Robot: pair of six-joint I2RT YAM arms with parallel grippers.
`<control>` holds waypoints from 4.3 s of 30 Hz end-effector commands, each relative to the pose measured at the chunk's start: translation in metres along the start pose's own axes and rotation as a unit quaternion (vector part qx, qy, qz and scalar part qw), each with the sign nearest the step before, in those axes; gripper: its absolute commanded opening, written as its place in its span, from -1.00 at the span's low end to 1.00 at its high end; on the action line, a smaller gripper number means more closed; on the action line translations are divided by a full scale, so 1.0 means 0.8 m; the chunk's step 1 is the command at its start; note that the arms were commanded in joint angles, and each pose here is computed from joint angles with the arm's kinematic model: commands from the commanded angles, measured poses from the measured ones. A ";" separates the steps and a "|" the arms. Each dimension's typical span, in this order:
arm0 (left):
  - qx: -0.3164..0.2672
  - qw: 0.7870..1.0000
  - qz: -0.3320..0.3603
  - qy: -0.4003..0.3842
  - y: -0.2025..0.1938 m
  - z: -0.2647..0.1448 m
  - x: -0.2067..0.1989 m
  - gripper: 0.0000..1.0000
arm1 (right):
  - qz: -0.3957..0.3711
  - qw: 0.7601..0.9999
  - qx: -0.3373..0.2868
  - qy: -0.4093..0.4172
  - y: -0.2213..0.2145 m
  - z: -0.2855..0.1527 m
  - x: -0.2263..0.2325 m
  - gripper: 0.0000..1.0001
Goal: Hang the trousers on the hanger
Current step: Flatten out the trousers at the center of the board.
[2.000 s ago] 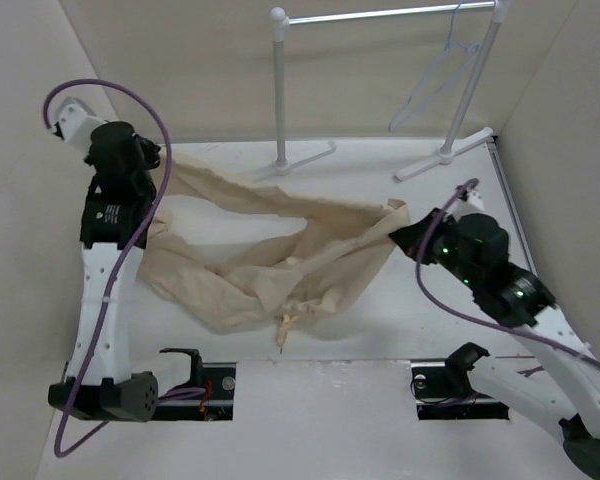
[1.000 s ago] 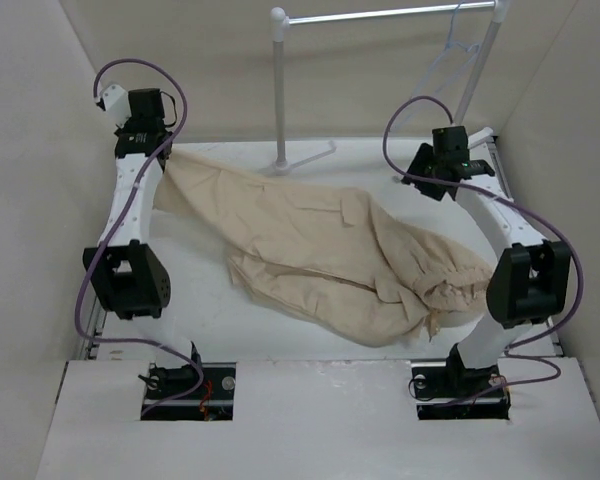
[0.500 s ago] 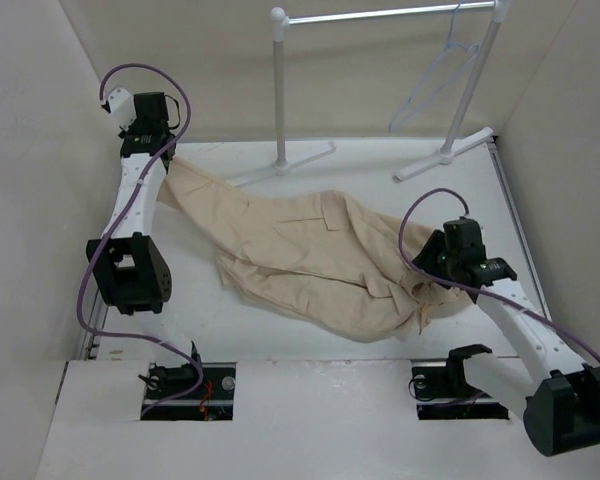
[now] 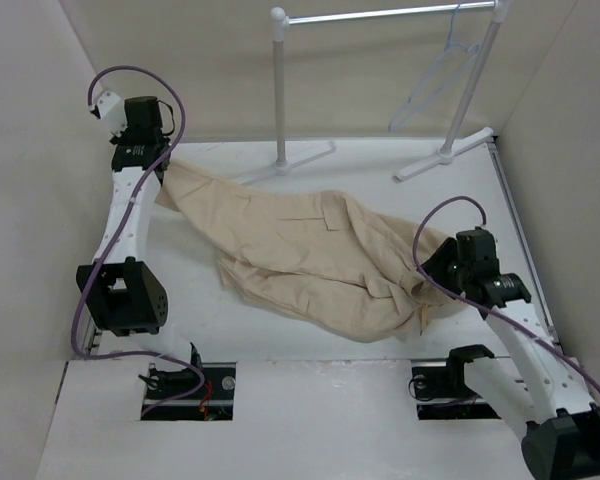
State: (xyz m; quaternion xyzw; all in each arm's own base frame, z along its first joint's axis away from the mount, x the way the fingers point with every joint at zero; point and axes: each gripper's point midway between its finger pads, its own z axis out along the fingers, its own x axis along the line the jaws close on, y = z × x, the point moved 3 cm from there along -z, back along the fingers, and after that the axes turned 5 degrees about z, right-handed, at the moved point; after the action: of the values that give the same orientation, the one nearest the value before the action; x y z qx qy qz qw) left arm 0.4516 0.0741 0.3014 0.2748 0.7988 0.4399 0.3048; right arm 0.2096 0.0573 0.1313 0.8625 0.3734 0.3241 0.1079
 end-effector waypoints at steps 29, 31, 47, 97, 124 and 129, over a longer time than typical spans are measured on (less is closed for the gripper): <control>-0.095 0.986 -0.125 0.062 0.069 -0.111 0.131 -1.00 | 0.036 0.960 -0.237 0.144 0.102 -0.205 0.051 -0.84; -0.100 0.984 -0.130 0.068 0.077 -0.109 0.137 -1.00 | 0.048 0.963 -0.236 0.124 0.124 -0.181 0.062 -0.84; -0.064 0.994 -0.071 -0.044 0.044 0.078 -0.093 -0.71 | 0.139 0.960 -0.242 0.032 0.381 0.083 0.094 -0.80; 0.081 0.990 -0.006 -0.119 -0.138 -0.293 0.098 -0.92 | -0.056 0.995 0.069 0.037 -0.067 0.080 0.077 0.04; 0.247 0.950 0.190 0.003 -0.336 -0.243 0.153 0.00 | -0.103 0.988 0.073 0.084 -0.055 0.038 0.078 -0.38; 0.228 0.952 0.203 0.025 -0.338 -0.224 0.150 0.08 | -0.102 0.988 0.074 0.089 -0.055 0.037 0.080 -0.07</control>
State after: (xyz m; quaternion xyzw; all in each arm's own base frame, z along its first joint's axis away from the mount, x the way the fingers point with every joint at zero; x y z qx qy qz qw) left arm 0.1879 -0.0672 0.1120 0.4773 0.8223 0.2856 0.1206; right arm 0.2270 0.1297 0.1005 0.8071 0.4891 0.3280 0.0427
